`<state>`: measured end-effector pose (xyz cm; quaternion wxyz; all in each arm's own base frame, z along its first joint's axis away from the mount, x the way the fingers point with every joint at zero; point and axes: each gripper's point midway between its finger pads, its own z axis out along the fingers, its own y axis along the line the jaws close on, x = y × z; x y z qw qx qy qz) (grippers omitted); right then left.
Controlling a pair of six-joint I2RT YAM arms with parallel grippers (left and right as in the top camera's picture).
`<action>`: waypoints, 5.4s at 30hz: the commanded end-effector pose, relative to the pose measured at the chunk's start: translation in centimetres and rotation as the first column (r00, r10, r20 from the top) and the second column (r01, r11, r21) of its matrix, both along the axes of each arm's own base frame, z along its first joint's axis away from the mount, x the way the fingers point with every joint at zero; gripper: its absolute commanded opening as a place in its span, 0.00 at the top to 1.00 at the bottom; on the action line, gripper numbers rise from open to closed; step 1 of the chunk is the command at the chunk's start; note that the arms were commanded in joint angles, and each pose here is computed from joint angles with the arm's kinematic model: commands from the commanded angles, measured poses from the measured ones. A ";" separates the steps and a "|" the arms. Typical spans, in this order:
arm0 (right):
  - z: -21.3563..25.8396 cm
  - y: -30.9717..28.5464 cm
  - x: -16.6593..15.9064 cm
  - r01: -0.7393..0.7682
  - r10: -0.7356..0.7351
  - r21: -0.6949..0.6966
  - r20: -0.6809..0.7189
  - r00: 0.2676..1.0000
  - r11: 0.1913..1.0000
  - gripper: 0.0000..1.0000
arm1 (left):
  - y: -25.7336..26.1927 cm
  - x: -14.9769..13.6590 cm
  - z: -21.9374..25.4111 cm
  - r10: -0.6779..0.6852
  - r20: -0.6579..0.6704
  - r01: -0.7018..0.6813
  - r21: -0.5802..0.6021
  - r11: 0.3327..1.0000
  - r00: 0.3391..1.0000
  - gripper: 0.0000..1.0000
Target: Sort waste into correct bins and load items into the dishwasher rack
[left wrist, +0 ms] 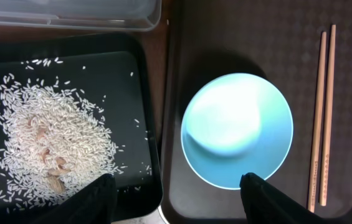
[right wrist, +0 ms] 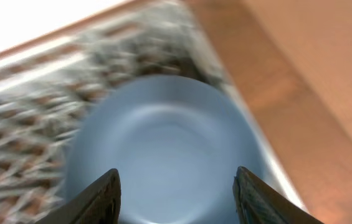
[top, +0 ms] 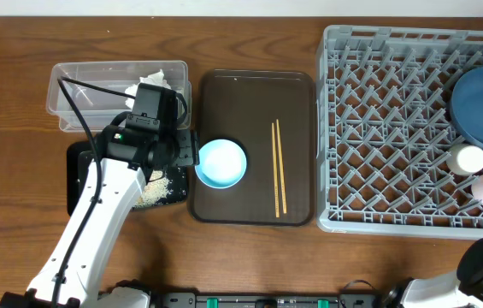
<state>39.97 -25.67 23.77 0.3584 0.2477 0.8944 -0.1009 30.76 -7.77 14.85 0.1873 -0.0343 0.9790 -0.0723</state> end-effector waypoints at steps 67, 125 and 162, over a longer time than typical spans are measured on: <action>11.7 -2.0 2.7 -0.192 0.172 -0.686 -0.098 0.980 0.702 0.99 | 0.2 0.2 0.3 0.015 0.010 -0.015 -0.001 1.000 1.000 0.33; -4.7 2.5 8.4 -0.282 -0.037 -0.621 -0.449 0.893 0.732 0.71 | 0.1 0.5 0.5 0.015 0.024 -0.015 -0.004 1.000 1.000 0.33; -2.7 38.7 -1.9 -0.828 0.885 0.334 -0.047 0.463 0.451 0.55 | 0.1 0.5 0.4 0.015 0.022 -0.015 -0.004 1.000 1.000 0.33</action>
